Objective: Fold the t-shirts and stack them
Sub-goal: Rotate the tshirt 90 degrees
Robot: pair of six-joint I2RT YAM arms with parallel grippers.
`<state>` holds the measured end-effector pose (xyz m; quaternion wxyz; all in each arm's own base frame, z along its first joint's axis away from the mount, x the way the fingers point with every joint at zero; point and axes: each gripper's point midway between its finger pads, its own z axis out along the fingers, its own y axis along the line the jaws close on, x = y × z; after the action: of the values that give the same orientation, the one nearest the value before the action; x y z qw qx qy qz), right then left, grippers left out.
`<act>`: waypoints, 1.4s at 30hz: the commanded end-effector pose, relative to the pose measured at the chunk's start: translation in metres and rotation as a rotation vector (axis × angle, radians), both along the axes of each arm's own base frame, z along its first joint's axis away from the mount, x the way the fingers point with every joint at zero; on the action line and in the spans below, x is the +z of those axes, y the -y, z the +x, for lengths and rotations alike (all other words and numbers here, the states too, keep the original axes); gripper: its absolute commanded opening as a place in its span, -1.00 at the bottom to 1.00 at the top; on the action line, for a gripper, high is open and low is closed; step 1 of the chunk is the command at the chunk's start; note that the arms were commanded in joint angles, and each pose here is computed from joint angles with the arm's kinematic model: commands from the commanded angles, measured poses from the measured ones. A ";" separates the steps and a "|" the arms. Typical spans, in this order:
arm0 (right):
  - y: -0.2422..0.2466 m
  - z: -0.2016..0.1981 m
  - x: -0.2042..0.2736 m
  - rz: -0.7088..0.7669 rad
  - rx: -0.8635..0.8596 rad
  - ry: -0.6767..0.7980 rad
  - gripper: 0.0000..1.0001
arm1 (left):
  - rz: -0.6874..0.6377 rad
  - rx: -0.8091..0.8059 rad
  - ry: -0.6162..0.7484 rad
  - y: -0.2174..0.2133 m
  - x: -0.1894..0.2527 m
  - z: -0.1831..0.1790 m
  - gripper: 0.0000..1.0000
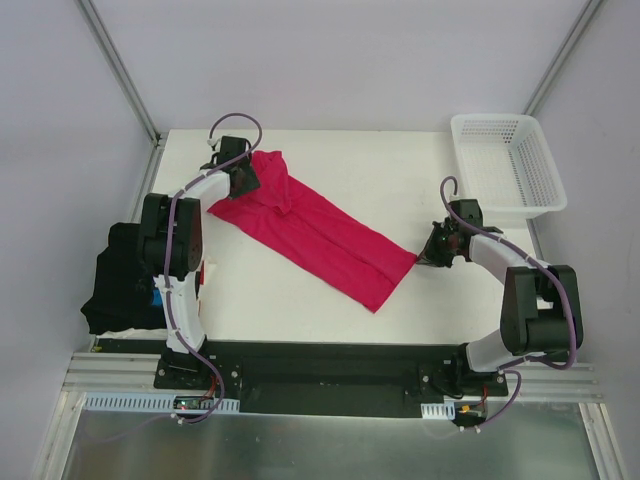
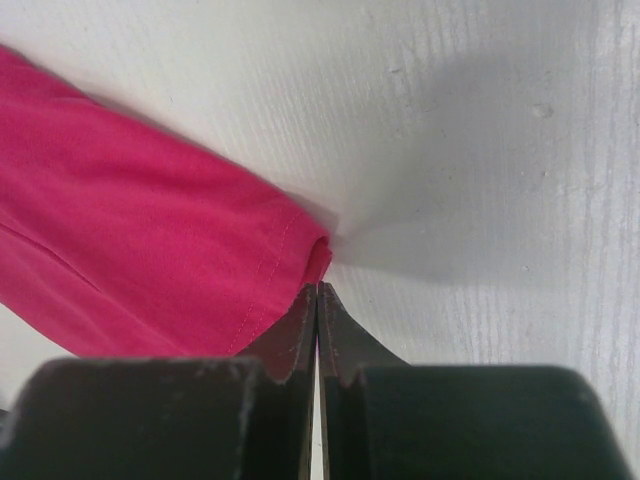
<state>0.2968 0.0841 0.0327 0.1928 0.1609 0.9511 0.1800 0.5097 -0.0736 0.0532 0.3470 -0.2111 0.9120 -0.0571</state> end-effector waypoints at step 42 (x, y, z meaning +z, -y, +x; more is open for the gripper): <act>0.000 0.005 0.005 0.013 -0.008 0.028 -0.99 | -0.053 -0.004 -0.006 0.010 -0.017 0.010 -0.12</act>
<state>0.2967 0.0842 0.0323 0.1919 0.1613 0.9512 0.1801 0.5097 -0.0795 0.0309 0.3283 -0.2145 0.9175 -0.0671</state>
